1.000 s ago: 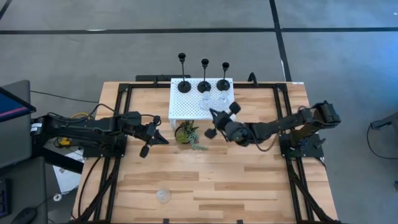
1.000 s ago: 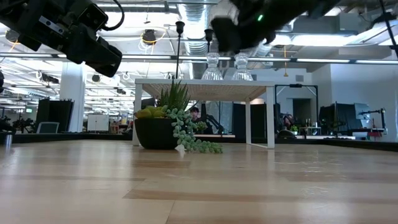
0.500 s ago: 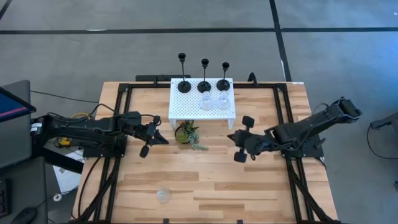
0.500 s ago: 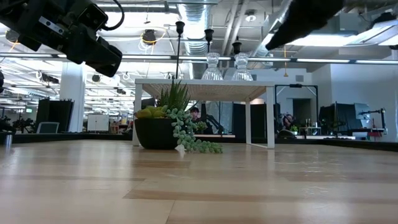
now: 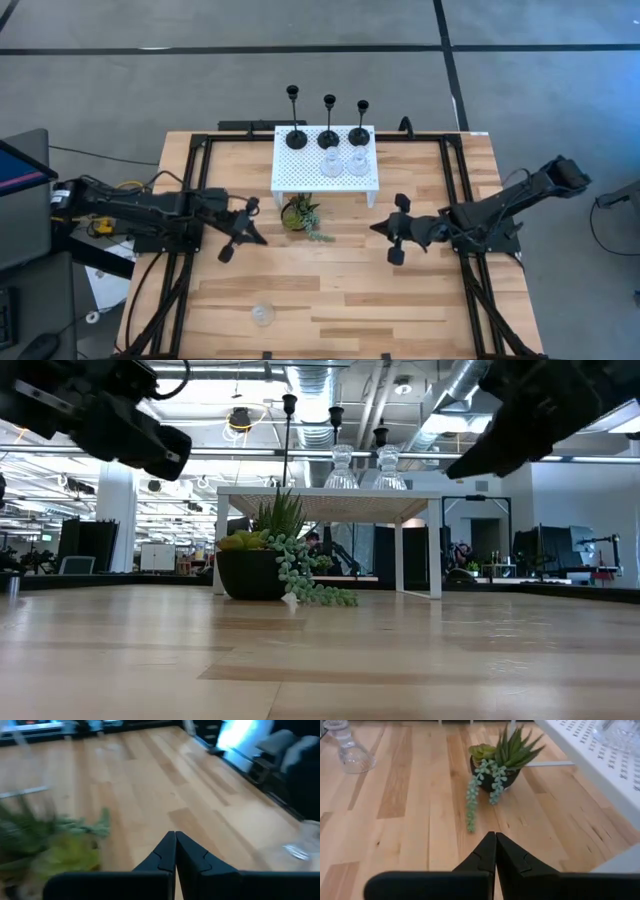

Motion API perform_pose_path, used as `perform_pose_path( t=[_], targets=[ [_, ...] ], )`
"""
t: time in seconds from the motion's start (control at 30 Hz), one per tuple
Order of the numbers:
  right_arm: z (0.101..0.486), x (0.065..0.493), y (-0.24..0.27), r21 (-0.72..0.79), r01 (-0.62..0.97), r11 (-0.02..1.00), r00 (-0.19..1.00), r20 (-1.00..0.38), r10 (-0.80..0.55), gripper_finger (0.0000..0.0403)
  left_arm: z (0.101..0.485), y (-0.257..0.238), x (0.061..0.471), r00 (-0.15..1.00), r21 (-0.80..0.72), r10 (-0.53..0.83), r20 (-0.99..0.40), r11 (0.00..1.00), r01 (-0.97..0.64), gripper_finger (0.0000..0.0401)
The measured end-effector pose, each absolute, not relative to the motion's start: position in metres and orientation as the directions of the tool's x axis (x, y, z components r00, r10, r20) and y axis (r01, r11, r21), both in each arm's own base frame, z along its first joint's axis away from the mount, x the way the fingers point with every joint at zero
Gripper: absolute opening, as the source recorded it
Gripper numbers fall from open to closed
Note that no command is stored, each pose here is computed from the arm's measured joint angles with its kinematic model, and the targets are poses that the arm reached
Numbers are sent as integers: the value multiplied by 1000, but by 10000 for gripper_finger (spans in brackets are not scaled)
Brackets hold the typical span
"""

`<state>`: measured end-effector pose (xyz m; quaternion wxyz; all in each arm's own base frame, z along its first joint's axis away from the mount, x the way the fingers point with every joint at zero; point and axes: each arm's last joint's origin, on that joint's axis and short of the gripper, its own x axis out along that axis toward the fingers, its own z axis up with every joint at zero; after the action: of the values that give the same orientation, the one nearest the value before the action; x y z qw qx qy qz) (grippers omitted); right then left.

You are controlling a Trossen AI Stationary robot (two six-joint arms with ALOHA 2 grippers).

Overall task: Pick & Place candle stick holders
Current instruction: Put the transparent glass candle holder on the shelf aligned with the transparent candle holder

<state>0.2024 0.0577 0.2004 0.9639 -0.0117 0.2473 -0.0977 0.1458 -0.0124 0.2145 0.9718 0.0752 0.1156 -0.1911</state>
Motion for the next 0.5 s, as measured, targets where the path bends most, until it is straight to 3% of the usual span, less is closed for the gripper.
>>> perform_pose_path(
  t=[0.23, 0.37, 0.5],
  targets=[
    [199, 200, 49, -70, 219, 973, 854, -468, -226, 0, 214, -40, 141, 834, 81, -489, -256, 849, 523, 3],
    [199, 201, 45, -68, 239, 969, 850, -468, -243, 0, 215, -52, 138, 857, 26, -449, -253, 882, 470, 3],
    [201, 203, 42, -60, 258, 964, 854, -453, -256, 0, 216, -59, 136, 896, -136, -365, -252, 930, 341, 3]
  ],
)
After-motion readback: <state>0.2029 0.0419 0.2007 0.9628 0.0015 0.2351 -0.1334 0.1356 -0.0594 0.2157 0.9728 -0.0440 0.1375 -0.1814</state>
